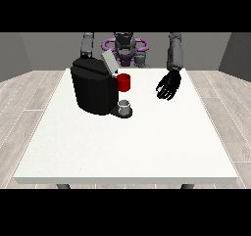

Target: Insert the coffee pod into the coffee machine and close the lid

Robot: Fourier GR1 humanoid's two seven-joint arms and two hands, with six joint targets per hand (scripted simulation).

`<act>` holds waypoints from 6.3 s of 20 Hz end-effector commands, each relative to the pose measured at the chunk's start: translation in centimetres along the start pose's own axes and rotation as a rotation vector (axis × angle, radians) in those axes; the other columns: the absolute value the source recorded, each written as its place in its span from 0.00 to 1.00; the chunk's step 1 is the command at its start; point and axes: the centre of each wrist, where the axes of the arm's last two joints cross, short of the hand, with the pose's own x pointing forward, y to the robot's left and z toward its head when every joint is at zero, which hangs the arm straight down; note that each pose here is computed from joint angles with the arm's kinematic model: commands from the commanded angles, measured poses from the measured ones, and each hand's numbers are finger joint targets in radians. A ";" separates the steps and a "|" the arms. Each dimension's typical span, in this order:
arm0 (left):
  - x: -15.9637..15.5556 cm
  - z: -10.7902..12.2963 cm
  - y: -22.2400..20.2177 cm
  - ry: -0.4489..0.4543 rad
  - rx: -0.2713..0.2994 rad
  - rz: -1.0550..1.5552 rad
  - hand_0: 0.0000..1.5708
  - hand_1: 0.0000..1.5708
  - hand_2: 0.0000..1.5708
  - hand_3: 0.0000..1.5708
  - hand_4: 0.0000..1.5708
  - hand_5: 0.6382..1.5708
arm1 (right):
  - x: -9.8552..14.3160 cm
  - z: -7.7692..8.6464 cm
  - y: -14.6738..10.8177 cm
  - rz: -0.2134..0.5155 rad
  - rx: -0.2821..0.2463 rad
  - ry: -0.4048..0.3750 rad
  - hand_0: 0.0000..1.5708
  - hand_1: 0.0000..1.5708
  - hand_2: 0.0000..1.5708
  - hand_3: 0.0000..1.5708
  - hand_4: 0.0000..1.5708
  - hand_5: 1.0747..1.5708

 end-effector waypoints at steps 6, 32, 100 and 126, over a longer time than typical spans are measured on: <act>-1.1 -0.1 -0.6 0.051 -0.142 -0.203 0.56 0.56 0.64 0.52 0.18 1.00 | -1.4 -0.3 -1.6 -0.023 0.013 0.011 0.00 0.00 0.00 0.00 0.00 1.00; 8.7 -6.5 3.8 -0.144 -0.263 -0.028 0.90 0.90 0.89 0.85 0.34 1.00 | -6.2 0.4 -1.3 0.062 -0.052 0.171 0.00 0.00 0.00 0.00 0.00 1.00; 18.3 -9.2 17.7 -0.216 0.055 -0.049 0.79 0.79 0.80 0.76 0.18 1.00 | 3.4 -6.0 -3.4 0.032 -0.101 -0.061 0.00 0.00 0.00 0.00 0.00 1.00; 17.0 -7.5 23.9 -0.266 0.218 -0.152 0.78 0.78 0.77 0.62 0.00 1.00 | 4.8 -6.5 -3.5 0.071 -0.088 -0.149 0.00 0.00 0.00 0.00 0.14 1.00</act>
